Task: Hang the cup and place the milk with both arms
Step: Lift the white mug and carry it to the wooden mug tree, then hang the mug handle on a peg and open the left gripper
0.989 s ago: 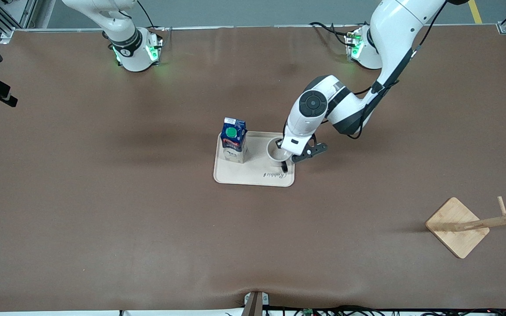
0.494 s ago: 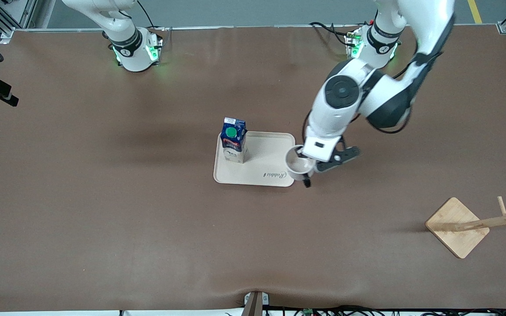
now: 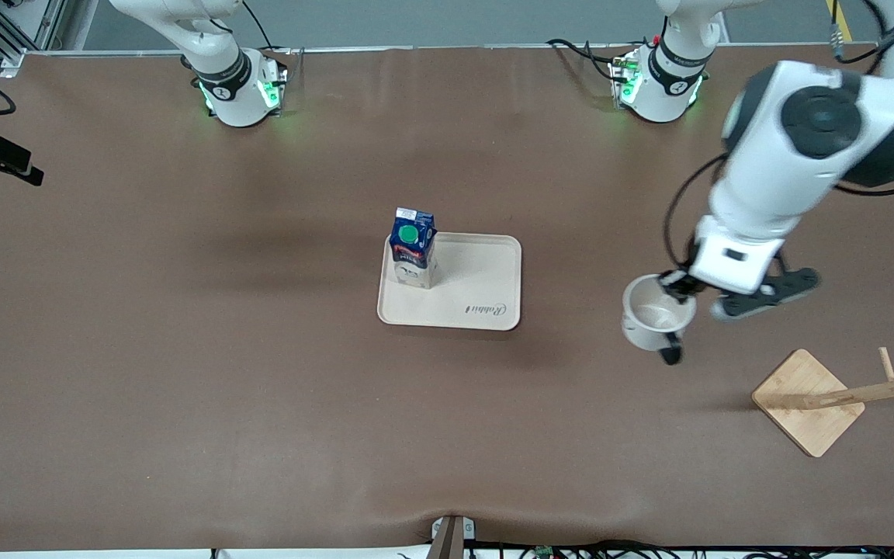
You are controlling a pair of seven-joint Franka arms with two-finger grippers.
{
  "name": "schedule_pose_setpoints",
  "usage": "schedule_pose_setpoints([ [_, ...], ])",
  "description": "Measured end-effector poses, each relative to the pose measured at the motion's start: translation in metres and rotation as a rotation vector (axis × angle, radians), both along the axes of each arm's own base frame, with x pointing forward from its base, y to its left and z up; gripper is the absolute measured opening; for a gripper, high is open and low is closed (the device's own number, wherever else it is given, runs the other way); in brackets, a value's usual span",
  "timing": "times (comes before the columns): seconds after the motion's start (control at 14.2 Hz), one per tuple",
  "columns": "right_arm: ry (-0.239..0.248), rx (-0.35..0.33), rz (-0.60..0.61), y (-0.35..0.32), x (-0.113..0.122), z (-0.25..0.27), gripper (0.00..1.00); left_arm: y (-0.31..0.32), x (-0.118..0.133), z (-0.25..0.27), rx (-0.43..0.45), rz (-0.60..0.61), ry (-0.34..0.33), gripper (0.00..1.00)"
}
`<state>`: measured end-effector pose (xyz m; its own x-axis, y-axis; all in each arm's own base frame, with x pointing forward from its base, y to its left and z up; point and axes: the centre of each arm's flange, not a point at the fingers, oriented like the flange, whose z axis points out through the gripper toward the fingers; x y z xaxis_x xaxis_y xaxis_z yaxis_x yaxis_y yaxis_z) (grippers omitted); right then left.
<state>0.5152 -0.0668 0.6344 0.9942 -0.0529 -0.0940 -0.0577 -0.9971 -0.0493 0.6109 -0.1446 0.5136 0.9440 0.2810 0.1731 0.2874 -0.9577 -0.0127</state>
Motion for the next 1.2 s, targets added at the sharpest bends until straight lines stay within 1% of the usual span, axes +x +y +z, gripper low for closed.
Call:
schedule_pose_setpoints([
  [0.28, -0.003, -0.002, 0.004, 0.002, 0.000, 0.002, 1.00, 0.080, 0.016, 0.014, 0.010, 0.002, -0.015, 0.07],
  [0.49, -0.003, -0.024, 0.020, 0.008, 0.001, 0.003, 1.00, 0.121, 0.026, 0.016, 0.004, 0.021, -0.021, 0.07],
  [0.85, 0.004, -0.025, 0.026, 0.010, 0.003, 0.000, 1.00, 0.187, 0.036, 0.001, -0.008, 0.055, -0.010, 0.07],
  [1.06, 0.026, -0.024, 0.033, 0.014, 0.010, -0.012, 1.00, 0.225, 0.040, -0.006, -0.038, 0.106, -0.041, 0.07],
  [1.2, 0.031, -0.024, 0.034, 0.014, 0.012, -0.016, 1.00, 0.245, 0.040, -0.007, -0.046, 0.136, -0.056, 0.07],
])
